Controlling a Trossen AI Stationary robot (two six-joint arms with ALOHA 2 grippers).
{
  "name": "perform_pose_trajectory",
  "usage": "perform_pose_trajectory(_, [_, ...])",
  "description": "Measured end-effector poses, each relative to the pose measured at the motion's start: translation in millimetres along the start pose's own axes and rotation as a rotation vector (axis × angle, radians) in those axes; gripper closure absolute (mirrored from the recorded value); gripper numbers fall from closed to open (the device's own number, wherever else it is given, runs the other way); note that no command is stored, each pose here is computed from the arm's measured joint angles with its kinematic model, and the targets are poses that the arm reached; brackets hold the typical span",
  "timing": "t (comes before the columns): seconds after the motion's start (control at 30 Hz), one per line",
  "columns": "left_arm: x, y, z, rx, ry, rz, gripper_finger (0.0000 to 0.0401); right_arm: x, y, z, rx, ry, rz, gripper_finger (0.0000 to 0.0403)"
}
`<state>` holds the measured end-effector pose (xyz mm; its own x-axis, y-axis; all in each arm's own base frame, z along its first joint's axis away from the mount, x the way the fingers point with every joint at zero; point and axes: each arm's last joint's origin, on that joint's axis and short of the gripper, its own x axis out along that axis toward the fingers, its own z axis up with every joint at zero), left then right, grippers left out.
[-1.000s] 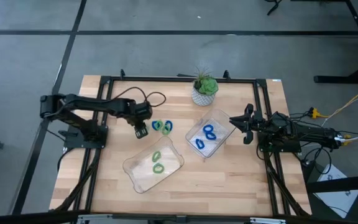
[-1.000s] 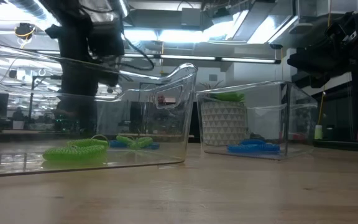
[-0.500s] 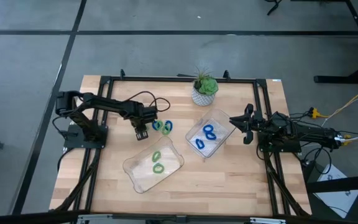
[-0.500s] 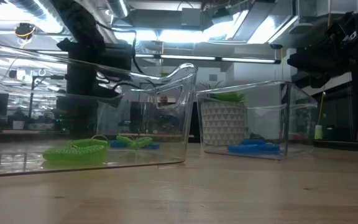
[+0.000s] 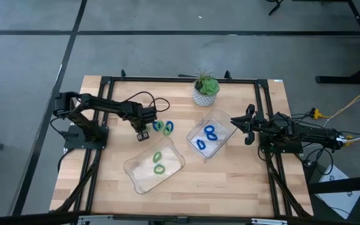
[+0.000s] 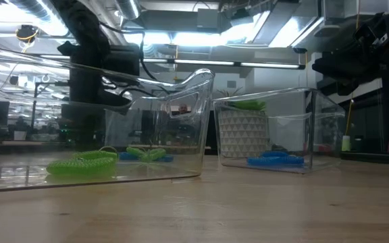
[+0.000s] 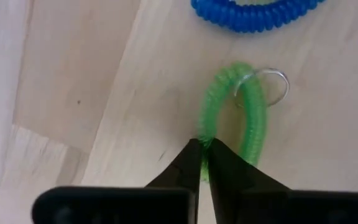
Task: Sort spring keychains
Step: Put the green spring keychain into the bottom transparent bin
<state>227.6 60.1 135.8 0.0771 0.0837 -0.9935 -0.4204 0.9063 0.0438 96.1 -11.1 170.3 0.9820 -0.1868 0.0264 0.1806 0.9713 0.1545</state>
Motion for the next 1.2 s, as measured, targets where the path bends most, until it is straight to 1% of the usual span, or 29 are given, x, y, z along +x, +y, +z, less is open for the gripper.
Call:
perform_pose_trajectory(0.13, [-8, 1, -1, -0.066, -0.049, 0.016, 0.0395, 0, 0, 0, 0.000, 0.000, 0.000, 0.0336])
perform_pose_trajectory(0.27, [-28, 4, -2, -0.107, -0.152, 0.043, 0.0395, 0, 0, 0, 0.000, 0.000, 0.000, 0.0336])
perform_pose_trajectory(0.4, [-48, 7, -6, -0.138, -0.253, 0.044, 0.0396, 0, 0, 0, 0.000, 0.000, 0.000, 0.0336])
perform_pose_trajectory(0.6, [-80, 13, -17, -0.250, -0.422, 0.045, 0.0397, 0, 0, 0, 0.000, 0.000, 0.000, 0.0336])
perform_pose_trajectory(0.67, [-92, 15, -21, -0.289, -0.489, 0.034, 0.0397, 0, 0, 0, 0.000, 0.000, 0.000, 0.0336])
perform_pose_trajectory(0.77, [-110, 17, -25, -0.316, -0.617, 0.005, 0.0397, 0, 0, 0, 0.000, 0.000, 0.000, 0.0336])
perform_pose_trajectory(1.0, [-148, 20, -31, -0.333, -0.927, -0.082, 0.0397, 0, 0, 0, 0.000, 0.000, 0.000, 0.0336])
perform_pose_trajectory(1.2, [-166, 22, -33, -0.334, -1.086, -0.119, 0.0397, 0, 0, 0, 0.000, 0.000, 0.000, 0.0336])
